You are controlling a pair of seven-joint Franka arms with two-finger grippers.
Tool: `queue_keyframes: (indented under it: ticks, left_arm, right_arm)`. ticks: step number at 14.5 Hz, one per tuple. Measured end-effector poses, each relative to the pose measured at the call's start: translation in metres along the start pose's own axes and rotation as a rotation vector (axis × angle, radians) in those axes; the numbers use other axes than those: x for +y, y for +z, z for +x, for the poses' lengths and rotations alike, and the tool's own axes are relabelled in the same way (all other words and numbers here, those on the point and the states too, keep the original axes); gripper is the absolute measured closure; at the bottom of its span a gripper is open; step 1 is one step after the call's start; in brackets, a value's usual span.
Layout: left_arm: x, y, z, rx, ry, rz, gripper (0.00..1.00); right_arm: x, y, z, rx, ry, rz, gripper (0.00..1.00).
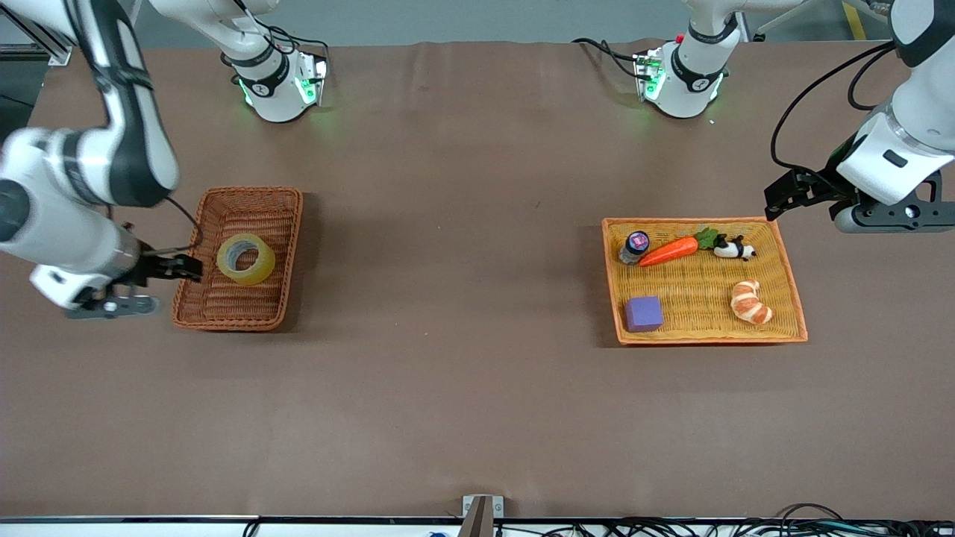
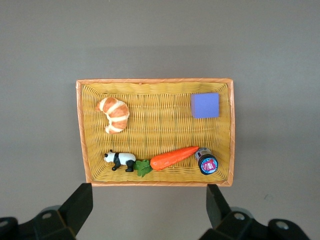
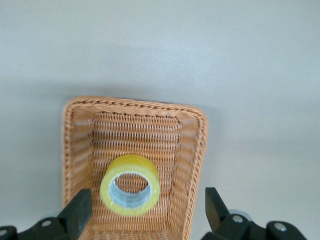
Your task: Move tape to another basket
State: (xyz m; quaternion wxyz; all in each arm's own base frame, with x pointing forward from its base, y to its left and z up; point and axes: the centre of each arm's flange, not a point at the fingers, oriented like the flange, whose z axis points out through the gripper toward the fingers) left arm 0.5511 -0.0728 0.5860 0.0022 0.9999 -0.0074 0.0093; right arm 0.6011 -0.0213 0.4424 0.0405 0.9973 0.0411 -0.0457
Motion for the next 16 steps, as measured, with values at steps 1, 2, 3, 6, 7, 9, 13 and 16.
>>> queue_keyframes:
  ticks: [1, 2, 3, 6, 7, 9, 13, 16]
  left_arm:
    - [0.000, 0.000, 0.000, 0.000, 0.000, 0.000, 0.00]
    - [0.000, 0.000, 0.000, 0.000, 0.000, 0.000, 0.00]
    - [0.000, 0.000, 0.000, 0.000, 0.000, 0.000, 0.00]
    - [0.000, 0.000, 0.000, 0.000, 0.001, 0.000, 0.00]
    - [0.000, 0.001, 0.000, -0.001, 0.000, 0.000, 0.00]
    - [0.000, 0.002, 0.001, -0.003, 0.001, 0.000, 0.00]
    - [0.003, 0.003, 0.002, -0.004, 0.005, 0.000, 0.00]
    - [0.003, 0.003, 0.002, -0.005, 0.005, 0.000, 0.00]
  right_arm:
    - [0.005, -0.028, -0.004, -0.001, 0.012, 0.008, 0.00]
    - [0.009, -0.055, -0.009, -0.001, 0.020, 0.012, 0.00]
    - [0.012, -0.081, -0.014, 0.000, 0.025, 0.014, 0.00]
    - [0.008, -0.143, -0.026, 0.025, 0.016, 0.018, 0.00]
    - [0.006, -0.153, -0.028, 0.036, 0.014, 0.018, 0.00]
    - [0.010, -0.163, -0.034, 0.053, 0.022, 0.018, 0.00]
    - [0.028, -0.161, -0.044, 0.100, 0.051, 0.021, 0.00]
    - [0.028, -0.153, -0.050, 0.117, 0.054, 0.025, 0.00]
